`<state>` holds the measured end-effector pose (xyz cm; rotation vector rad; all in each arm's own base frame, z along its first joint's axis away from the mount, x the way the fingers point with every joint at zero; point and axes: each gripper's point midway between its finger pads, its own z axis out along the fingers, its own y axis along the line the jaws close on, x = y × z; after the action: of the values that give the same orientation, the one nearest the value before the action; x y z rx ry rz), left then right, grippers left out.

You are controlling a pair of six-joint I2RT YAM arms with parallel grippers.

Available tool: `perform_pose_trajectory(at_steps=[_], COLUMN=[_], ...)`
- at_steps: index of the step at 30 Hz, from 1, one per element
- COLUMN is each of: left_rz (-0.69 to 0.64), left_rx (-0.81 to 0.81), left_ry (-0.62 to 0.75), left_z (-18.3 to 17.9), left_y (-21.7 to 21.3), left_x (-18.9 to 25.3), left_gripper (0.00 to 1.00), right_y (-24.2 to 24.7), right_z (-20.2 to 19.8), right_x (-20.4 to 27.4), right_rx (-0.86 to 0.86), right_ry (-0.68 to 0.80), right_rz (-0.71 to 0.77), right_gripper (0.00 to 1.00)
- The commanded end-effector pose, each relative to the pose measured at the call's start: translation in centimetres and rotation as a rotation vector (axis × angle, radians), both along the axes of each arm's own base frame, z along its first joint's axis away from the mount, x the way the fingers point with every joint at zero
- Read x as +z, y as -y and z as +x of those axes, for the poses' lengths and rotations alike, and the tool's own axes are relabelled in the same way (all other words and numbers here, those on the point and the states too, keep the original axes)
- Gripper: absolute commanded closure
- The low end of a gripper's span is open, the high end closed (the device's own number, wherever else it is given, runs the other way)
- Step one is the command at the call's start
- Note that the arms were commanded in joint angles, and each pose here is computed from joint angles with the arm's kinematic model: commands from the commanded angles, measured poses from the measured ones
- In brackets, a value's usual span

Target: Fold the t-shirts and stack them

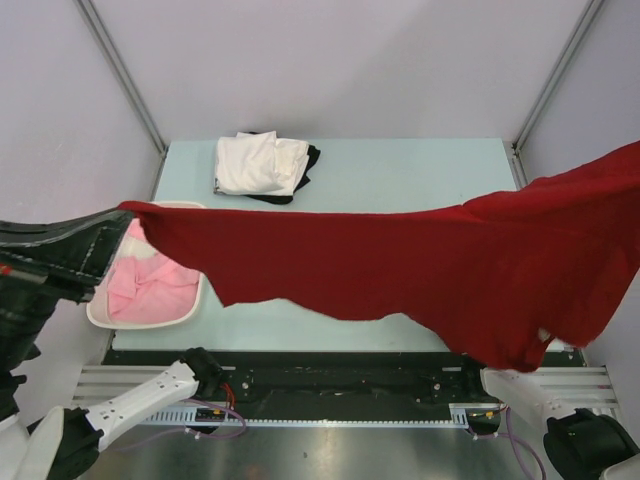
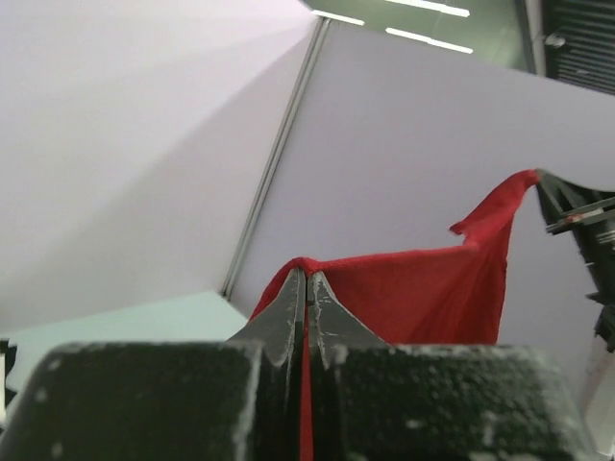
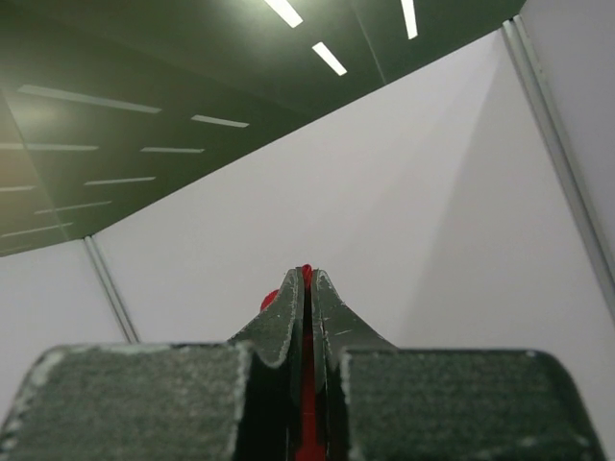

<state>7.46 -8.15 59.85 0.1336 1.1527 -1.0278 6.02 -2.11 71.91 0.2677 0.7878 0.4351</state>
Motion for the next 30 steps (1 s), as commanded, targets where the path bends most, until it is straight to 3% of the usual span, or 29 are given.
perform_pose_trajectory(at_steps=[1,8,12,16,21,22,26,30], left_rz=[0.035,0.101,0.140,0.212,0.180,0.198,0.167,0.149], left_rx=[-0.024,0.074,0.195,0.277,0.254,0.283,0.278,0.297], left_ry=[0.097,0.001,-0.096,-0.235,-0.375,-0.434,-0.528,-0.624], left_z=[-0.1,5.0,9.5,14.5,18.8,20.2,23.5,27.8], left_y=[1.1,3.2,4.2,6.1,7.0,6.4,5.5,4.0], left_x=[2.5,-0.1,-4.1,-12.2,-20.1,-23.5,-28.6,-32.8], left_gripper=[1.00,1.00,1.00,1.00,1.00,1.00,1.00,1.00], right_y=[-1.5,-2.2,-2.5,-3.4,-4.3,-4.4,-4.2,-3.7], right_z=[0.9,6.1,12.2,19.8,26.3,27.8,33.0,37.7], right_x=[0.5,-1.1,-4.7,-11.7,-20.0,-21.5,-28.6,-32.5], right_rx=[0.059,0.018,-0.055,-0.114,-0.152,-0.158,-0.172,-0.189], right_ry=[-0.001,-0.110,-0.245,-0.417,-0.579,-0.607,-0.756,-0.816], right_rz=[-0.027,-0.027,-0.033,-0.046,-0.048,-0.044,-0.030,-0.036], right_gripper=[1.00,1.00,1.00,1.00,1.00,1.00,1.00,1.00])
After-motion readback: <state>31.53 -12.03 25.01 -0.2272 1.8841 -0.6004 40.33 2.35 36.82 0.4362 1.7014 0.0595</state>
